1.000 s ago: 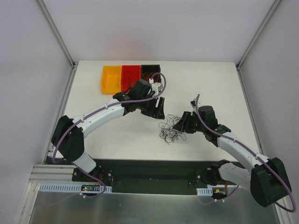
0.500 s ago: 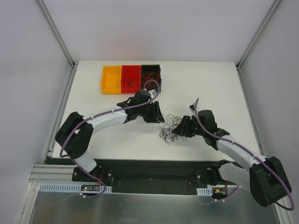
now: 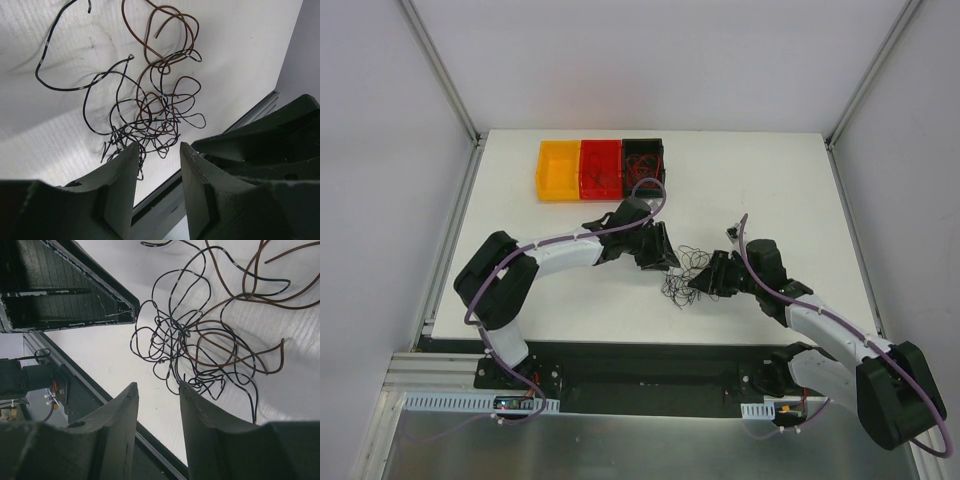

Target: Untangle the cables

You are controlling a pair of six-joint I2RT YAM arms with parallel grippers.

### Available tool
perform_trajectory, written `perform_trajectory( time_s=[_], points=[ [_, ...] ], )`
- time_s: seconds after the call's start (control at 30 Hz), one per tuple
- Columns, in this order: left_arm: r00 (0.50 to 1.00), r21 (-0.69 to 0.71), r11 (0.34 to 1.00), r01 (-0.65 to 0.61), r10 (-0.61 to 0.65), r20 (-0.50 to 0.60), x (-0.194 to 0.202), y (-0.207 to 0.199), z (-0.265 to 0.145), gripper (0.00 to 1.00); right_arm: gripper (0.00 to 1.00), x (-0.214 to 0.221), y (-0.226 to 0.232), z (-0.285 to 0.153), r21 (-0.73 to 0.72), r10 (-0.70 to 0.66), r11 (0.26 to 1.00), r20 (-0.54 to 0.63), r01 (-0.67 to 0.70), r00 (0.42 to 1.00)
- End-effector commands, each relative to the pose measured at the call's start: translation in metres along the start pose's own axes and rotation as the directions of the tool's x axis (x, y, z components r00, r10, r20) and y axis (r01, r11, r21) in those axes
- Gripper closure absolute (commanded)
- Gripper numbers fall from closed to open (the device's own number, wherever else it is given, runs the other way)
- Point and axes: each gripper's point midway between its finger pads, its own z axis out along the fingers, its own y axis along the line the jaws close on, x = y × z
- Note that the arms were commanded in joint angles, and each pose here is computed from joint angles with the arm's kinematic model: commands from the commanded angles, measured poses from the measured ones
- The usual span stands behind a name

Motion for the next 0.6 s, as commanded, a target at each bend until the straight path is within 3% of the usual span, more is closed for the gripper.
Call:
perform_trajectory(
  time_s=[0.0, 0.33, 0.43, 0.57],
  points=[
    [1.0, 0.053, 0.999, 0.007, -0.006, -0.02, 0.001, -0.018, 0.006, 0.63, 0.59, -0.006, 0.01, 0.0, -0.044, -0.015, 0.999, 0.017, 0.016, 1.0],
    [1.0, 0.056, 0.998, -0.002, 0.004, -0.023, 0.003, -0.019, 0.006, 0.64, 0.6, -0.008, 0.009, 0.005, -0.042, -0.005, 0.999, 0.013, 0.005, 1.0],
    [0.999, 0.061, 0.998, -0.022, 0.023, -0.022, 0.002, -0.022, 0.007, 0.7, 0.6, -0.009, 0.007, 0.009, -0.035, 0.0, 0.999, 0.011, 0.001, 1.0],
    [0.998, 0.084, 0.996, -0.041, 0.045, -0.041, 0.005, -0.027, 0.006, 0.92, 0.55, -0.015, 0.005, 0.019, 0.011, 0.031, 0.999, 0.004, -0.031, 1.0]
  ],
)
